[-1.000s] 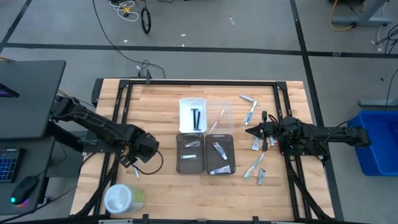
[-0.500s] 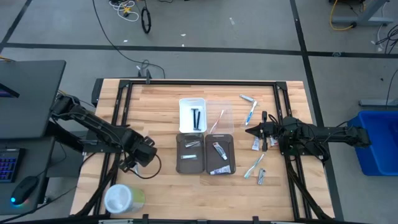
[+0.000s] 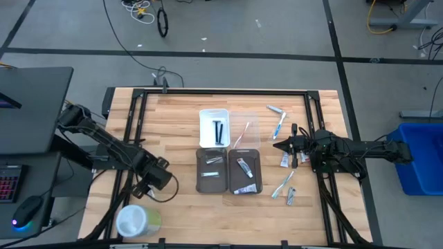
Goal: Pick & Place Travel size toiletries
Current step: Put the blue toothbrush into the transparent bin
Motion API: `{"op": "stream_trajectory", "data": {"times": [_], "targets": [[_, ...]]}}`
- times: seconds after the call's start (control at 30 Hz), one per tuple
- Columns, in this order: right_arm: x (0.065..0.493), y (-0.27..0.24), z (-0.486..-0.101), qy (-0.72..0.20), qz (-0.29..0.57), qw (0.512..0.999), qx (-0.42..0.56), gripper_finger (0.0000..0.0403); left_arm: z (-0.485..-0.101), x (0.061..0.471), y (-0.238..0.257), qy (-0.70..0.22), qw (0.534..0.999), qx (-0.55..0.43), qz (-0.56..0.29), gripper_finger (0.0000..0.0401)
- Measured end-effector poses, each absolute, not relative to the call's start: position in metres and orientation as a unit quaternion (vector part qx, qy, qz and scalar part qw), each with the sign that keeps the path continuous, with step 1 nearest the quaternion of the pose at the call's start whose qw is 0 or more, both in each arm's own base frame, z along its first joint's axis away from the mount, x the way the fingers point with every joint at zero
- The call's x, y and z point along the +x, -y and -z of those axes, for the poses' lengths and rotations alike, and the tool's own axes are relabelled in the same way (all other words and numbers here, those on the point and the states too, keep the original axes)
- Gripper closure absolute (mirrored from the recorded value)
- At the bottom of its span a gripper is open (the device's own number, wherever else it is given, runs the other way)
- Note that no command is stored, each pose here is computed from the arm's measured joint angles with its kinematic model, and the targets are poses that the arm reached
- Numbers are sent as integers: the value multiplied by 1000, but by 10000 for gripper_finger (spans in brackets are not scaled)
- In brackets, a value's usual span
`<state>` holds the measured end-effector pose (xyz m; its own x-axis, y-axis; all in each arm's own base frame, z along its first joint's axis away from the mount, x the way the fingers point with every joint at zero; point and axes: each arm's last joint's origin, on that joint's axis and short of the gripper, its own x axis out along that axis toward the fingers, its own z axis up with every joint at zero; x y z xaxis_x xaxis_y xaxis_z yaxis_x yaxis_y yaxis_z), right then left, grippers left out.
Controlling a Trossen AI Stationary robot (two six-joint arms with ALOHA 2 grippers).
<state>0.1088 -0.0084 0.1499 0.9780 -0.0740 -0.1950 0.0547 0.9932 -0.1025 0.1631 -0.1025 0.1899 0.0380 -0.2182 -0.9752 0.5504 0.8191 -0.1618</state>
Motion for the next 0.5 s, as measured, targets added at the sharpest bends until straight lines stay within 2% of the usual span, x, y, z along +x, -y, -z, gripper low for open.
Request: {"op": "stream_trajectory", "data": {"times": [0.27,0.5], "targets": [[109,8,-150,-100,32,993,-48,390,-177,157,123,-658,673,167,295,168],[109,8,-150,-100,33,993,-48,390,-162,157,132,-686,660,169,256,168]]}}
